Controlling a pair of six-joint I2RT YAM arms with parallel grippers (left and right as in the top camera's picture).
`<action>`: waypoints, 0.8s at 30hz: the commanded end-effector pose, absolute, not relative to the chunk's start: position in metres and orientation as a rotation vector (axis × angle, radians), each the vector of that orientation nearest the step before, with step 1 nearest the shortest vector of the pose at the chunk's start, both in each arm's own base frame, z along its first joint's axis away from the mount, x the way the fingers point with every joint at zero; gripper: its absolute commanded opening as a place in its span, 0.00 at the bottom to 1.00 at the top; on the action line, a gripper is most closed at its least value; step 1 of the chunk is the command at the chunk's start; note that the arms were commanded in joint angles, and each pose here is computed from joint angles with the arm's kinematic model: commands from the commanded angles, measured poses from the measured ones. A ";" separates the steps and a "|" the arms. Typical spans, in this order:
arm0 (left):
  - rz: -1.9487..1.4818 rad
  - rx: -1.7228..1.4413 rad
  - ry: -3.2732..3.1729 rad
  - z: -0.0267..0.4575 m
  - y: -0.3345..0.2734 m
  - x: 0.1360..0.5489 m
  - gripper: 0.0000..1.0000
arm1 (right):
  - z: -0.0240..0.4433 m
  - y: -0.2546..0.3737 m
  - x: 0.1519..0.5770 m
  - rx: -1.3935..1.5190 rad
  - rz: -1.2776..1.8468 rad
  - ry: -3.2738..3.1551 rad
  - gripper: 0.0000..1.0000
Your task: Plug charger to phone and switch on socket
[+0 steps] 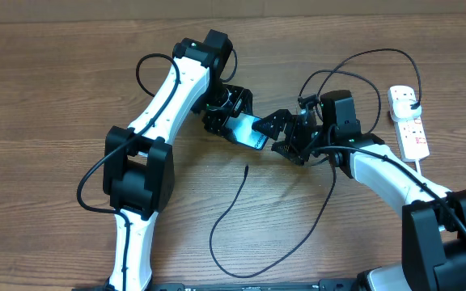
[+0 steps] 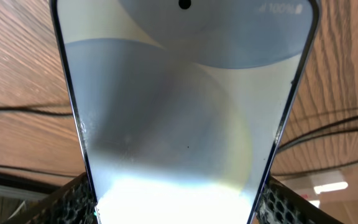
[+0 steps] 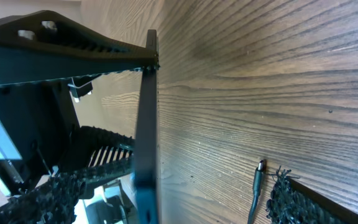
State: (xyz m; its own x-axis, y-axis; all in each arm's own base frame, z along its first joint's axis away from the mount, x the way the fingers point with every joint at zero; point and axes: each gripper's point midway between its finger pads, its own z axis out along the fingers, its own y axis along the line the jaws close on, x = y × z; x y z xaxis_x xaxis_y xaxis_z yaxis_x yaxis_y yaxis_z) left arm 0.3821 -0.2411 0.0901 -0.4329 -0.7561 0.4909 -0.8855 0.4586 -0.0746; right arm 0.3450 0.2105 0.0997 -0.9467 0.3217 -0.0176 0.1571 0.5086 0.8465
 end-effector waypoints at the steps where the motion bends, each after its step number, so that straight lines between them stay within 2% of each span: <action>1: 0.521 1.400 -2.237 0.104 -0.254 0.384 0.04 | 0.108 0.213 0.351 0.452 1.432 2.558 1.00; 9: 0.511 1.417 -2.212 0.104 -0.255 0.381 0.04 | 0.107 0.213 0.351 0.434 1.427 2.557 0.79; 13: 0.496 1.416 -2.209 0.104 -0.261 0.377 0.04 | 0.107 0.213 0.351 0.308 1.395 2.542 0.78; 21: 0.466 1.430 -2.196 0.104 -0.278 0.367 0.04 | 0.107 0.213 0.351 0.296 1.391 2.539 0.53; 24: 0.467 1.424 -2.199 0.104 -0.281 0.366 0.04 | 0.107 0.213 0.351 0.295 1.391 2.539 0.51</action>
State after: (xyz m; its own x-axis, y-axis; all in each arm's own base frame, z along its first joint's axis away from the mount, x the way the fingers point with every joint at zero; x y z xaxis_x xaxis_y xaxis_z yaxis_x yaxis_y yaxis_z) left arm 0.3645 -0.2710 0.0941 -0.3630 -0.7623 0.5358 -0.9077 0.4191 -0.0187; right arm 0.3457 0.2100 0.0990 -0.9525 0.2970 -0.0678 0.1053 0.5300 0.8414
